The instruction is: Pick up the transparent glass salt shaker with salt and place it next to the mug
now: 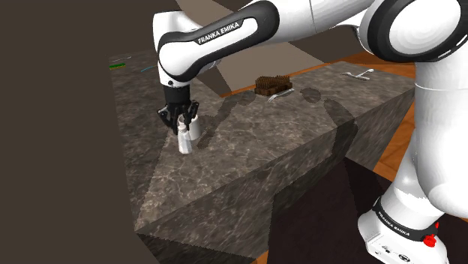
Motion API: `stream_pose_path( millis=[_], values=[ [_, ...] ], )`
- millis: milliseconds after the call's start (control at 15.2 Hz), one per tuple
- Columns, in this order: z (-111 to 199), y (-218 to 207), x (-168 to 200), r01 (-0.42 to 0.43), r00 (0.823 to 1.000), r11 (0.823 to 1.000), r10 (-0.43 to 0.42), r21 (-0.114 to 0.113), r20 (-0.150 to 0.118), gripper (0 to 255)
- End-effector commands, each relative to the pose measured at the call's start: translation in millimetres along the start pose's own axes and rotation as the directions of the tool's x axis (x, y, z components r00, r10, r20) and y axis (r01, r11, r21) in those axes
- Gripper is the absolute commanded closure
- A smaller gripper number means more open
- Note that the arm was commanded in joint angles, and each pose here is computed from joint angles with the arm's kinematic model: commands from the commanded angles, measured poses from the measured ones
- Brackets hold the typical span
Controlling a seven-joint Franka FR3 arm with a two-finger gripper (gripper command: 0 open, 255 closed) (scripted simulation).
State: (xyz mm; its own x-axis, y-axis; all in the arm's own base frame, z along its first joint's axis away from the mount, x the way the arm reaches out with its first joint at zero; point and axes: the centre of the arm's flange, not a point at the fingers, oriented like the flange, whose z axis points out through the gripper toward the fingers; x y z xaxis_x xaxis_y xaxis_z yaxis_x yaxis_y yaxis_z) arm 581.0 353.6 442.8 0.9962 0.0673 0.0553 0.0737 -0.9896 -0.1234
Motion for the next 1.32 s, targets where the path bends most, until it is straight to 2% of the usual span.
stream_pose_path(
  millis=[0,726,1254],
  values=[
    [11,2,0,0.0,1.0,1.0,0.0,0.0,-0.001,255],
    [70,10,-3,0.0,1.0,1.0,0.0,0.0,-0.001,255],
    [70,10,-3,0.0,1.0,1.0,0.0,0.0,-0.001,255]
  ],
)
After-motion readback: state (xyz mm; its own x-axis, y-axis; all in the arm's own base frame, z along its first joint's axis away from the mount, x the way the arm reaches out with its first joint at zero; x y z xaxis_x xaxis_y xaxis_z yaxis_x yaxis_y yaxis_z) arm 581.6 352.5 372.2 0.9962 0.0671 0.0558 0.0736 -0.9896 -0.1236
